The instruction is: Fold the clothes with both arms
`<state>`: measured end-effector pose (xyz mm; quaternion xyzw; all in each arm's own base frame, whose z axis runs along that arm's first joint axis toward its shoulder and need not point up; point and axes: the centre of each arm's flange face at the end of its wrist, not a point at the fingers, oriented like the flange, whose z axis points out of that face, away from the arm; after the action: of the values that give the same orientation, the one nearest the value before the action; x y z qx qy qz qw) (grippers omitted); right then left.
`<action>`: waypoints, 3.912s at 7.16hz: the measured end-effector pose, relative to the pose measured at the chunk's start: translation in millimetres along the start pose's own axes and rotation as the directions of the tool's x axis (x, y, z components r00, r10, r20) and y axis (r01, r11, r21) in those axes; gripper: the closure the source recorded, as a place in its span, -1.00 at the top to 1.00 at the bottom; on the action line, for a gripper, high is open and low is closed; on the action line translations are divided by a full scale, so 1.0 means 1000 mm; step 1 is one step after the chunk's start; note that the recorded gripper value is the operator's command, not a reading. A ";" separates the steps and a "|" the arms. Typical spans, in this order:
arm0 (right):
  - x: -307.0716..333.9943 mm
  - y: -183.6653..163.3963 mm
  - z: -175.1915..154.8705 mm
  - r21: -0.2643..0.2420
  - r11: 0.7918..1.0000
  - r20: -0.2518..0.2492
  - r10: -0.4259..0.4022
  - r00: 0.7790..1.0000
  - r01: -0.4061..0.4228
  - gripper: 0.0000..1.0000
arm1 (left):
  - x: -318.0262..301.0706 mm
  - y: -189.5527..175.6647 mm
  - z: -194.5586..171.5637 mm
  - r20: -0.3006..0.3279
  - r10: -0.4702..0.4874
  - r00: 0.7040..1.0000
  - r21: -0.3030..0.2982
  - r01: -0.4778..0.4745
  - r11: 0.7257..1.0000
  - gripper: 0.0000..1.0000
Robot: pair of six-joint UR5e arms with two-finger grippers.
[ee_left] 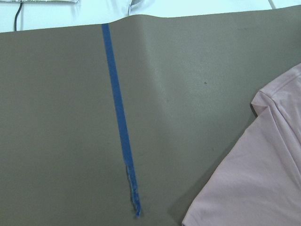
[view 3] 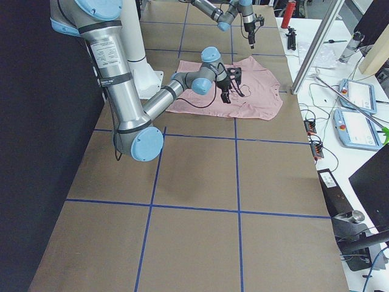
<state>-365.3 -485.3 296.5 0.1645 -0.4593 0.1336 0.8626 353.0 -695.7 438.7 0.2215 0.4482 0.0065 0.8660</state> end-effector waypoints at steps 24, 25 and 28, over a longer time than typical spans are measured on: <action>0.010 0.006 0.020 -0.009 1.000 -0.035 -0.002 0.999 0.002 1.00 | 0.230 0.002 0.065 -0.085 -0.234 0.968 0.068 0.240 0.968 0.01; 0.007 0.006 0.019 -0.011 1.000 -0.030 0.001 1.000 -0.002 1.00 | 0.240 0.003 0.052 -0.118 -0.269 0.956 0.070 0.278 0.958 0.06; -0.032 0.080 0.005 -0.077 0.958 -0.002 0.277 0.961 -0.276 0.98 | 0.292 0.063 -0.006 -0.196 -0.376 0.906 -0.022 0.379 0.925 0.16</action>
<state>-416.9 -416.8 285.6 0.0662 -0.4863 0.2345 0.8391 535.0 -575.5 234.2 0.1359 0.5659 -0.1429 0.8006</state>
